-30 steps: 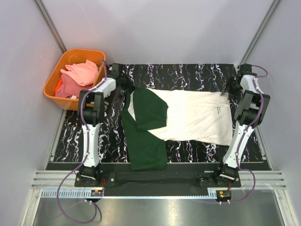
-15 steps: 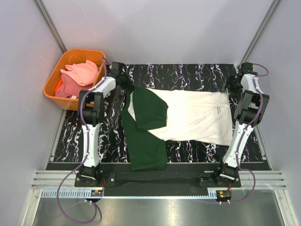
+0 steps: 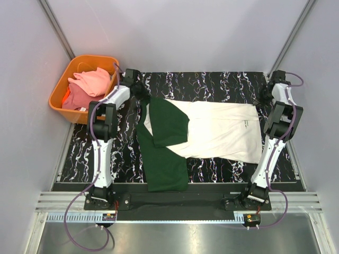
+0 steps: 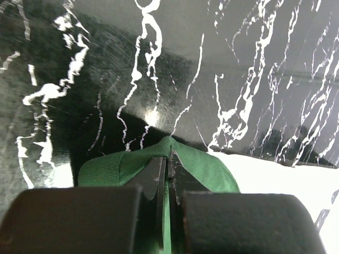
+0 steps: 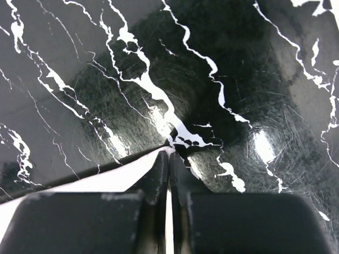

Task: Fold and stack the t-shirts
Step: Fold the tshirt

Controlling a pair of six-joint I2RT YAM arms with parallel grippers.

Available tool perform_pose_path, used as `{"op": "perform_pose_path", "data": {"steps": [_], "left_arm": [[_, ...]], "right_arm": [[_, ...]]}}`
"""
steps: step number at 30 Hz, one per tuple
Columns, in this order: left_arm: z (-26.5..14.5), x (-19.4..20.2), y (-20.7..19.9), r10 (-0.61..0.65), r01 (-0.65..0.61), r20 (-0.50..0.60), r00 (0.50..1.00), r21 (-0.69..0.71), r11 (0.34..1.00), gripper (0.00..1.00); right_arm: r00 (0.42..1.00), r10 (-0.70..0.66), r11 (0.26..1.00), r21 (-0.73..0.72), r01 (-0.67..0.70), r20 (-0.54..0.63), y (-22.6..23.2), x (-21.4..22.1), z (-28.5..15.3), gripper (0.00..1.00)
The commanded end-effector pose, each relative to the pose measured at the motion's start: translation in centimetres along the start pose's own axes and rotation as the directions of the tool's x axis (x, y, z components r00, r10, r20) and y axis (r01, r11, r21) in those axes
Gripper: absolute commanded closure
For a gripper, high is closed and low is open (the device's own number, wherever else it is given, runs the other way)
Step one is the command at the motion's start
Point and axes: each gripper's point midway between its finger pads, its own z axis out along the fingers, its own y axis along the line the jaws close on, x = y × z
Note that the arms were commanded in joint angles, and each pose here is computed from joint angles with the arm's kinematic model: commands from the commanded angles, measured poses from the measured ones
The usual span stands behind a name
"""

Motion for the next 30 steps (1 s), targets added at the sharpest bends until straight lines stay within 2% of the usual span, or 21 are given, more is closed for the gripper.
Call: {"op": "perform_pose_path", "data": {"steps": [1,4,9,22,26,27,29,30], "left_arm": [[-1.3,-4.0,-0.7,0.013,-0.013,0.117,0.993,0.001,1.0,1.0],[-1.7,-5.4,0.2,0.009,-0.005,0.153,0.988,-0.027,1.0,1.0],[-1.9,-7.1,0.9,0.002,0.005,0.19,0.982,-0.037,0.999,1.0],[-0.8,-9.0,0.5,0.012,-0.005,0.233,0.972,-0.033,0.999,0.99],[-2.3,-10.4,0.3,0.059,-0.039,0.273,0.96,-0.08,0.996,0.77],[-3.5,-11.0,-0.1,0.07,-0.045,0.291,0.954,-0.092,0.995,0.72],[-4.7,-11.3,-0.7,0.103,-0.077,0.298,0.949,-0.099,0.992,0.61],[-6.5,-11.9,-1.1,0.116,-0.08,0.326,0.938,-0.123,0.989,0.52]], "right_arm": [[0.999,0.038,0.994,0.106,-0.04,0.026,-2.0,-0.5,0.7,1.0],[0.996,0.054,0.985,0.159,-0.064,0.066,-2.8,-1.5,0.5,1.0],[0.991,0.078,0.984,0.154,-0.094,0.108,-2.4,-2.8,0.4,1.0],[0.983,0.112,0.993,0.028,-0.117,0.148,0.4,-5.6,0.9,1.0],[0.984,0.095,0.993,0.051,-0.103,0.153,0.4,-6.3,-0.5,0.82],[0.984,0.092,0.992,0.07,-0.103,0.154,0.1,-6.5,-1.0,0.69],[0.981,0.084,0.984,0.143,-0.11,0.173,-0.7,-7.3,-3.5,0.59],[0.979,0.079,0.981,0.162,-0.111,0.189,-0.8,-7.7,-4.9,0.48]]}}
